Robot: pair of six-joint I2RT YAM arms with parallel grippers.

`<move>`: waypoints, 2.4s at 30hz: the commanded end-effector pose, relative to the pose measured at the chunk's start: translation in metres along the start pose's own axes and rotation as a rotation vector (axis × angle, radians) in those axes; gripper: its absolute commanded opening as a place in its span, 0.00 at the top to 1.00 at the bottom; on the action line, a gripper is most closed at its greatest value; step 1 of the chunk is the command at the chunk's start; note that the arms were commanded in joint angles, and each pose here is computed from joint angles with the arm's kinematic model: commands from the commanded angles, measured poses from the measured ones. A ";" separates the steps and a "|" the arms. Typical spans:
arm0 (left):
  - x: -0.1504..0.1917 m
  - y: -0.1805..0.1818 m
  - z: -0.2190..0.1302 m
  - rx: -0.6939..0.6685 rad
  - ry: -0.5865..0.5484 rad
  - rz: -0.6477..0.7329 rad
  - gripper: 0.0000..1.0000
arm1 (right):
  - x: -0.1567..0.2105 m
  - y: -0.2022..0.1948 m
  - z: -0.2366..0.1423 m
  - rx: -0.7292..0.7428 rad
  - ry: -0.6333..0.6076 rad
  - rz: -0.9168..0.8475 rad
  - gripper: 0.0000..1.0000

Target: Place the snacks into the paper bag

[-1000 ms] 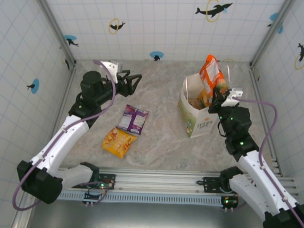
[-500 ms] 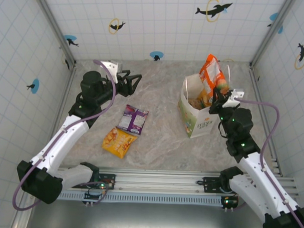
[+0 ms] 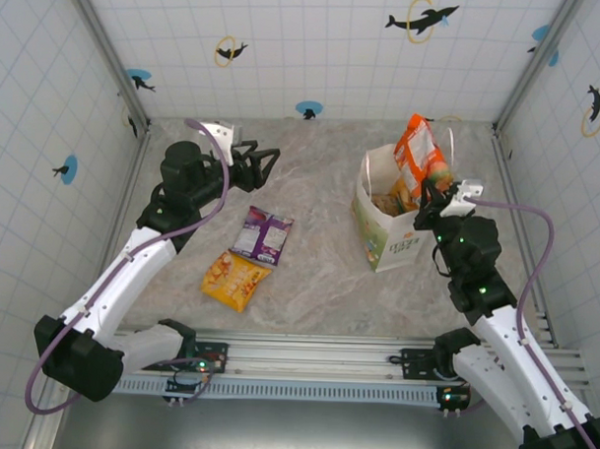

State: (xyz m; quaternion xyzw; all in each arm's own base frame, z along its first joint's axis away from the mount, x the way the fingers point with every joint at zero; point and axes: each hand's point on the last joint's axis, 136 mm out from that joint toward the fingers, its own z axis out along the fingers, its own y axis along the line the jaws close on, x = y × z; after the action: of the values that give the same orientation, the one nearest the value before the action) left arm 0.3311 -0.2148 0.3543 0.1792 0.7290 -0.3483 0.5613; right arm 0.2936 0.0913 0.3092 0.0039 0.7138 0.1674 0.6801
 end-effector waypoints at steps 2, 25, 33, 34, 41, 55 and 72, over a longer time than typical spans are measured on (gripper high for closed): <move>0.005 0.000 0.002 0.007 0.011 -0.034 0.30 | -0.011 0.000 0.001 0.003 -0.045 0.016 0.89; 0.007 0.001 0.008 0.004 0.059 -0.096 0.30 | -0.037 0.015 -0.001 -0.049 -0.047 0.022 0.57; 0.041 0.010 0.011 -0.052 0.228 -0.249 0.30 | -0.028 0.065 -0.014 -0.315 0.115 0.067 0.57; 0.048 0.013 0.010 -0.068 0.249 -0.266 0.30 | -0.027 0.072 -0.016 -0.349 0.132 0.075 0.56; 0.117 0.050 -0.004 -0.185 0.455 -0.481 0.31 | -0.013 0.117 -0.036 -0.496 0.235 0.072 0.56; 0.225 0.125 -0.063 -0.411 0.606 -0.801 0.32 | 0.040 0.168 -0.048 -0.622 0.299 0.014 0.53; 0.293 0.145 -0.066 -0.455 0.792 -0.790 0.39 | 0.046 0.170 -0.054 -0.643 0.279 -0.003 0.53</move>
State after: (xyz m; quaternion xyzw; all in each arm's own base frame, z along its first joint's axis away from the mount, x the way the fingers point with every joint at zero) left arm 0.2927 -0.1049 0.0474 -0.1285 0.9482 -0.2714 0.1034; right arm 0.1995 0.2504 0.2988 -0.2358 0.7269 0.3776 0.5229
